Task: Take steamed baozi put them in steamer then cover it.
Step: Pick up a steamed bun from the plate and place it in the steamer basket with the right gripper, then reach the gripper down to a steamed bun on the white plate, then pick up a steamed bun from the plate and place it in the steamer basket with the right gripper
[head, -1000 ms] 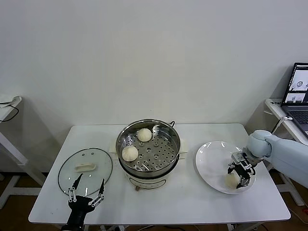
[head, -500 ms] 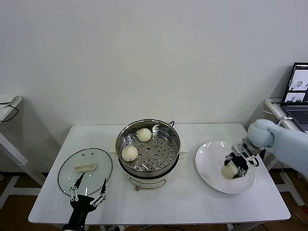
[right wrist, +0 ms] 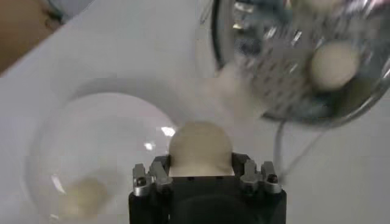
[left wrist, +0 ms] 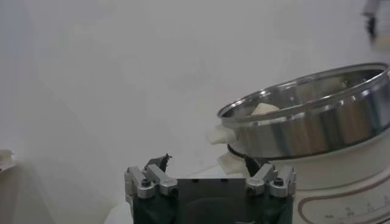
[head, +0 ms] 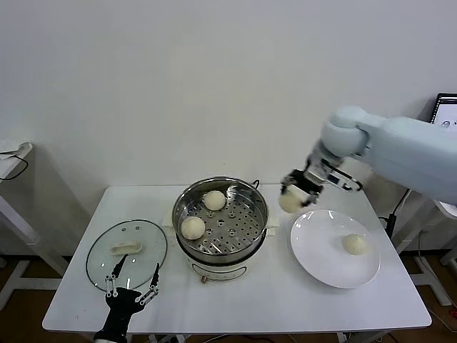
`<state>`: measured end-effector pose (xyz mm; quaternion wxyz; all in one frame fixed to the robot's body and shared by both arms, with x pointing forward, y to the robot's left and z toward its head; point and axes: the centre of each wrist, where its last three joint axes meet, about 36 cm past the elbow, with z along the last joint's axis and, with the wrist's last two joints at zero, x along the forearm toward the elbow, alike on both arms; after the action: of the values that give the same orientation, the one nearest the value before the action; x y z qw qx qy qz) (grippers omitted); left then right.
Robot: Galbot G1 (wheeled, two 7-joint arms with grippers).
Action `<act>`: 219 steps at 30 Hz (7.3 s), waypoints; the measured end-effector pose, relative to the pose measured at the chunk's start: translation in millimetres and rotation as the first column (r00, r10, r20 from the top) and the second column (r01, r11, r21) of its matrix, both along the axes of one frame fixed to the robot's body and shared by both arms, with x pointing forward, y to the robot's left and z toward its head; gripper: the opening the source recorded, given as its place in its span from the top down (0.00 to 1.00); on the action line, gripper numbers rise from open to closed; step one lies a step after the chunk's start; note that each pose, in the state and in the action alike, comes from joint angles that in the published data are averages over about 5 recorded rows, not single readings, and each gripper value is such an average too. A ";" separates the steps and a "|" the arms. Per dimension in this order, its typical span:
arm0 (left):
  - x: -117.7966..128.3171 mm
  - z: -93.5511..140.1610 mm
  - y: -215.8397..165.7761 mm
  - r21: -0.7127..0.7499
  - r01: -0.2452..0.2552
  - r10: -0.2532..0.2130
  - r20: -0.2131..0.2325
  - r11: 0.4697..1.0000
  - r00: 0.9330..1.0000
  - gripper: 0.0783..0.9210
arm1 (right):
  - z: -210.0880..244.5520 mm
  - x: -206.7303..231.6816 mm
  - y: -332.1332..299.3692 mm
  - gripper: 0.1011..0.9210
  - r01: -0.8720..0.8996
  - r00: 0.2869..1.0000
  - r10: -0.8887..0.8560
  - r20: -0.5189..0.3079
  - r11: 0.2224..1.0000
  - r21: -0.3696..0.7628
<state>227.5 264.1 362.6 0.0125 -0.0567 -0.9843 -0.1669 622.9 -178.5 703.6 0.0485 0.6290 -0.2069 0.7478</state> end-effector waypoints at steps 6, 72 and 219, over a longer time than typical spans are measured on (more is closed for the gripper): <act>0.5 0.4 -0.3 -0.002 0.000 0.000 0.002 1.000 1.000 0.12 | 0.8 -9.2 62.5 0.32 -0.209 0.977 0.210 0.023 0.976 -0.061; 6.4 -10.1 7.3 0.007 0.001 -0.001 0.014 1.000 1.000 0.12 | -32.0 11.6 64.5 0.12 -0.239 0.970 0.241 -0.031 0.969 0.057; 6.8 -0.6 9.8 0.034 -0.027 0.025 0.060 0.999 0.998 0.12 | -98.7 61.4 104.2 0.12 0.666 0.719 -0.656 -0.230 0.744 -0.042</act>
<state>234.3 273.9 362.0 -0.0139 -0.0385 -0.9818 -0.1853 684.3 -74.3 604.9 0.3218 0.5967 -0.4272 0.5983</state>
